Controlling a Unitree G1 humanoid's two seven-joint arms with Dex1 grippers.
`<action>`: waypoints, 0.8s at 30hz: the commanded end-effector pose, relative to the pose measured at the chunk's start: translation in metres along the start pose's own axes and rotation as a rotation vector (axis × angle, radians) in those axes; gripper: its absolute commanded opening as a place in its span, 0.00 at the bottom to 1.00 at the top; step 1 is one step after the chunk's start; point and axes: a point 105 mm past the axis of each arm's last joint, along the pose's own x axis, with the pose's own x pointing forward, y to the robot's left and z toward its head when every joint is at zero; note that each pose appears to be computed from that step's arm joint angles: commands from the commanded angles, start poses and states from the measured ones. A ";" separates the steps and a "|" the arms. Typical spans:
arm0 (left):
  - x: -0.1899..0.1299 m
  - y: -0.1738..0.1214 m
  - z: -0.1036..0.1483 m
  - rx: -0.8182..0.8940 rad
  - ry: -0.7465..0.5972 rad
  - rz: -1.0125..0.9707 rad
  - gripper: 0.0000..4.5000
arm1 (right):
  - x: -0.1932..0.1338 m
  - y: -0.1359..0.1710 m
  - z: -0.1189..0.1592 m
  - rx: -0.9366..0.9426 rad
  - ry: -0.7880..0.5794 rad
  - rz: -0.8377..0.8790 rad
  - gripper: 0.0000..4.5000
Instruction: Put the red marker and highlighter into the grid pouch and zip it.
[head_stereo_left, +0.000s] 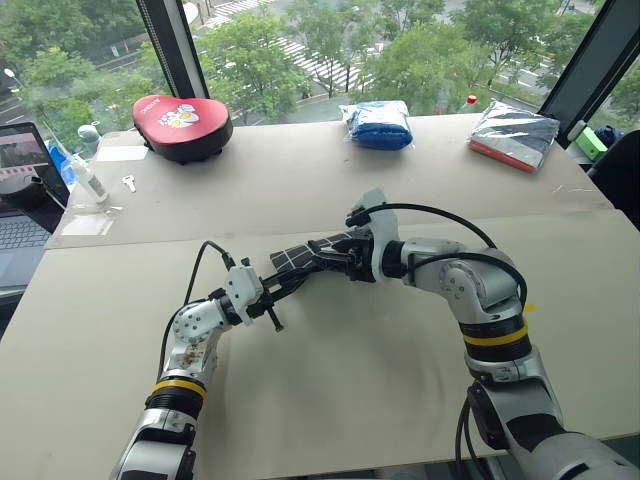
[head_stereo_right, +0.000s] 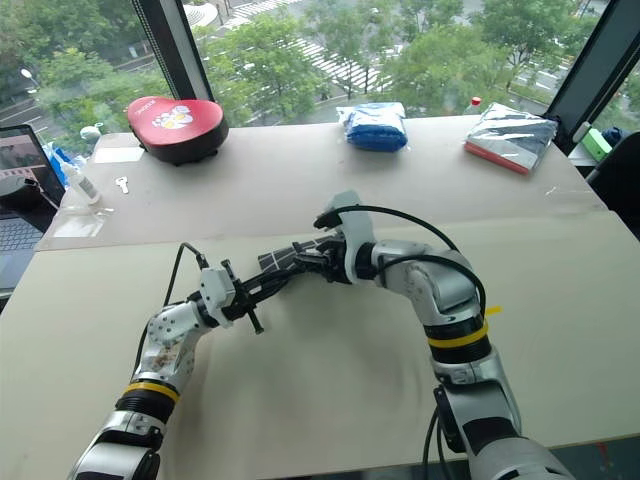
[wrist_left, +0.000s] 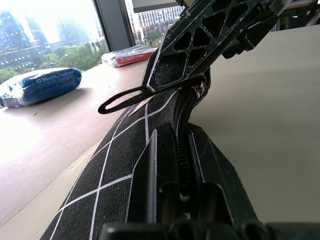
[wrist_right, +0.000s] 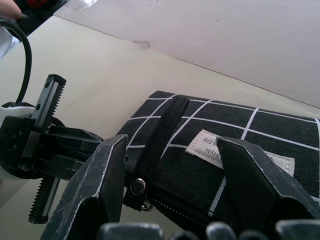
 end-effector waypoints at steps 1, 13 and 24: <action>0.003 0.001 0.008 0.031 -0.028 -0.002 0.00 | 0.002 0.004 0.003 -0.032 0.001 -0.006 0.70; 0.004 -0.001 0.007 0.032 -0.030 -0.005 0.00 | 0.001 -0.003 0.005 -0.053 -0.020 -0.035 0.00; 0.005 -0.003 0.008 0.032 -0.033 -0.008 0.00 | -0.028 -0.016 0.033 -0.026 -0.190 -0.050 0.00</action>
